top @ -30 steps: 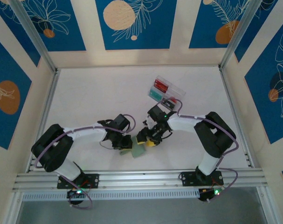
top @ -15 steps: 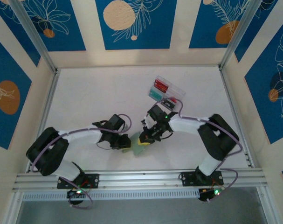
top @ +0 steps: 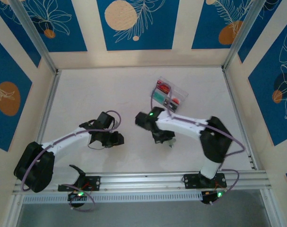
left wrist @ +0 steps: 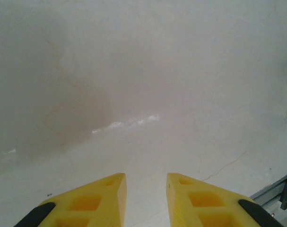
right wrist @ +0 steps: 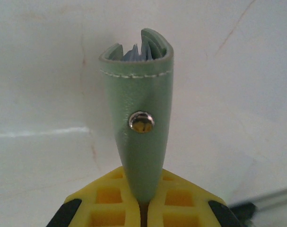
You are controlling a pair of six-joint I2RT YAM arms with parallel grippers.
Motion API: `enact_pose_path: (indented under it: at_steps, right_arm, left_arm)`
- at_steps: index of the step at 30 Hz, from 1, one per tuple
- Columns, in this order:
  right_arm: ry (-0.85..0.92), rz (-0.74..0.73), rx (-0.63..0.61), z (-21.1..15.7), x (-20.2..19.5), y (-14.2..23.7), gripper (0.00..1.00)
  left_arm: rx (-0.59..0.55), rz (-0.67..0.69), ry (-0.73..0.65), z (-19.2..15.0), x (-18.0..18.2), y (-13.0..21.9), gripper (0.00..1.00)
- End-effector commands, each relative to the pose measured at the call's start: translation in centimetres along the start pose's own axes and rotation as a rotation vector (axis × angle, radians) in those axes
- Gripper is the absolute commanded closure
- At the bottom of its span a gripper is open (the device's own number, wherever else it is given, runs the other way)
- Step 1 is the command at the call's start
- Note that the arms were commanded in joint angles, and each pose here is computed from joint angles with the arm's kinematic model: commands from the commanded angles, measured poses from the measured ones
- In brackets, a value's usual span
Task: Put the credit cards into the card holder
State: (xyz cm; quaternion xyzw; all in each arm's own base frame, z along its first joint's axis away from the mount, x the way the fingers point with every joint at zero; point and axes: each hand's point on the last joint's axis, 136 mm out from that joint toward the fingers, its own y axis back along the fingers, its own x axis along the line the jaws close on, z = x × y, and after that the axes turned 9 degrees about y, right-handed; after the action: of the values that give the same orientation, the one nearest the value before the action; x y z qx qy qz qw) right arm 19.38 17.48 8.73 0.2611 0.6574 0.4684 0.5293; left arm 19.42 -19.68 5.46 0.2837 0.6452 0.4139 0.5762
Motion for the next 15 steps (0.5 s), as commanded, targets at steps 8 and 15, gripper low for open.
enact_pose_path:
  at_steps: [8,15]
  right_arm:
    - [0.065,0.291,-0.055,4.7,11.1,2.5,0.62]
    - [0.115,0.655,-0.189,7.3,13.1,9.6,0.46]
  left_arm:
    - [-0.022,0.029,0.045,0.0,1.4,1.3,0.72]
    - [-0.03,-0.007,0.048,0.4,0.9,2.2,0.71]
